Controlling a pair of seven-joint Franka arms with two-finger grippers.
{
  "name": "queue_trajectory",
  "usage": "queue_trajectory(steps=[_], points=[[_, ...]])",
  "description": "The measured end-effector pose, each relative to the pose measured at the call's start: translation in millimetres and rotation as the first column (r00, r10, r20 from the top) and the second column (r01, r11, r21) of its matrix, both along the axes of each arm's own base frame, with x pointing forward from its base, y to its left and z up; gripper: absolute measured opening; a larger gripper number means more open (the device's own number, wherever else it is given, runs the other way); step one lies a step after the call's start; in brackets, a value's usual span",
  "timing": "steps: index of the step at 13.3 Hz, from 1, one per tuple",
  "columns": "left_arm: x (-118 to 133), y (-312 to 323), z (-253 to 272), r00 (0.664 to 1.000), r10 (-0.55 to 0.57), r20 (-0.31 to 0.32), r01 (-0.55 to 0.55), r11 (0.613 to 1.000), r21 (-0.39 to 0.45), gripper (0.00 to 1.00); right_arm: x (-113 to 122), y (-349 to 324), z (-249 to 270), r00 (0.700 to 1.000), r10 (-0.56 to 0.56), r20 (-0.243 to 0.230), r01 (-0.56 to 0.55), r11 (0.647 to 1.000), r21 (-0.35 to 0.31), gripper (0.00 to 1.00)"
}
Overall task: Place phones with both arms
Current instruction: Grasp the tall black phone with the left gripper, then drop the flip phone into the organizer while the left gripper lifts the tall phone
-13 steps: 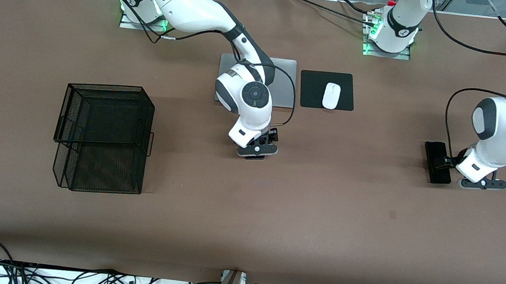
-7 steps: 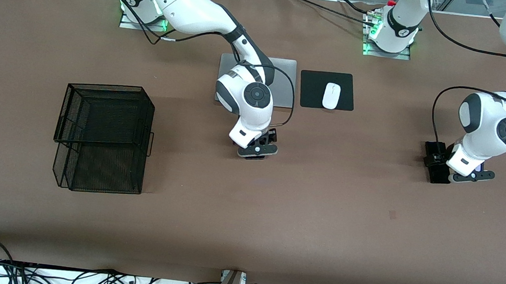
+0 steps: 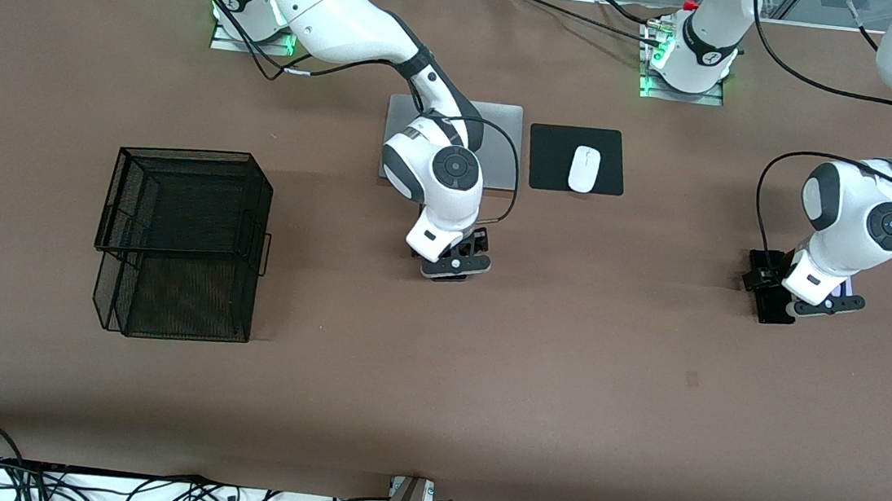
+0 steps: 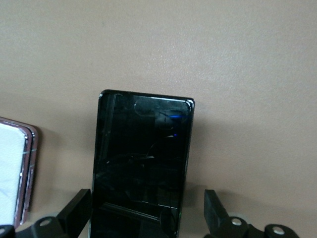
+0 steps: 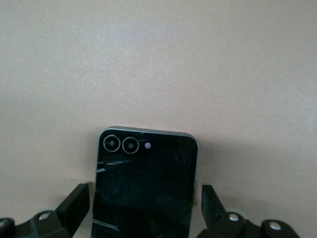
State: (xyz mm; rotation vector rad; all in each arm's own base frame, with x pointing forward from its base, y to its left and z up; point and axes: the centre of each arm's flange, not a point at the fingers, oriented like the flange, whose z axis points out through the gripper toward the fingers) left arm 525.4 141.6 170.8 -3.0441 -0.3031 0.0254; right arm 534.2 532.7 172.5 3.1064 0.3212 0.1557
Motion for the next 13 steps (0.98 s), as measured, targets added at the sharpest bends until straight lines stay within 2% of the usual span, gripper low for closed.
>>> queue_trajectory(steps=[3, 6, 7, 8, 10, 11, 13], points=[[-5.4, 16.7, -0.7, 0.999, -0.041, -0.004, 0.041, 0.999, -0.005, 1.0, 0.0, -0.1, -1.4, 1.0, 0.004, 0.004, -0.004, 1.0, -0.003, 1.0], [-5.9, 18.9, -3.7, 0.999, -0.04, 0.02, 0.041, 0.999, -0.035, 1.0, -0.5, -0.3, -7.2, 1.0, 0.013, 0.01, -0.013, 1.0, -0.008, 0.98], [-5.6, 17.6, -5.2, 0.999, -0.038, 0.027, 0.039, 0.998, -0.052, 1.0, -0.5, 0.3, -6.7, 1.0, 0.016, 0.014, -0.016, 1.0, -0.008, 0.96], [-5.3, 15.7, -6.6, 0.999, -0.035, 0.033, 0.037, 0.997, -0.071, 1.0, -0.2, 2.0, -3.5, 1.0, 0.019, 0.022, -0.019, 1.0, -0.005, 0.84], [-5.5, 14.6, -9.3, 0.999, -0.027, 0.042, 0.031, 0.994, -0.101, 1.0, 4.6, -0.8, -0.2, 0.999, 0.015, 0.034, -0.015, 1.0, -0.006, 0.81], [-5.8, 15.0, -10.3, 0.999, -0.025, 0.044, 0.029, 0.994, -0.108, 1.0, 12.7, -6.6, 3.8, 0.999, 0.004, 0.048, -0.003, 1.0, -0.01, 0.81], [-6.0, 15.2, -11.5, 0.999, -0.026, 0.044, 0.03, 0.993, -0.11, 1.0, 48.3, -36.7, 43.8, 0.995, -0.059, 0.082, 0.063, 0.997, -0.04, 0.81]])
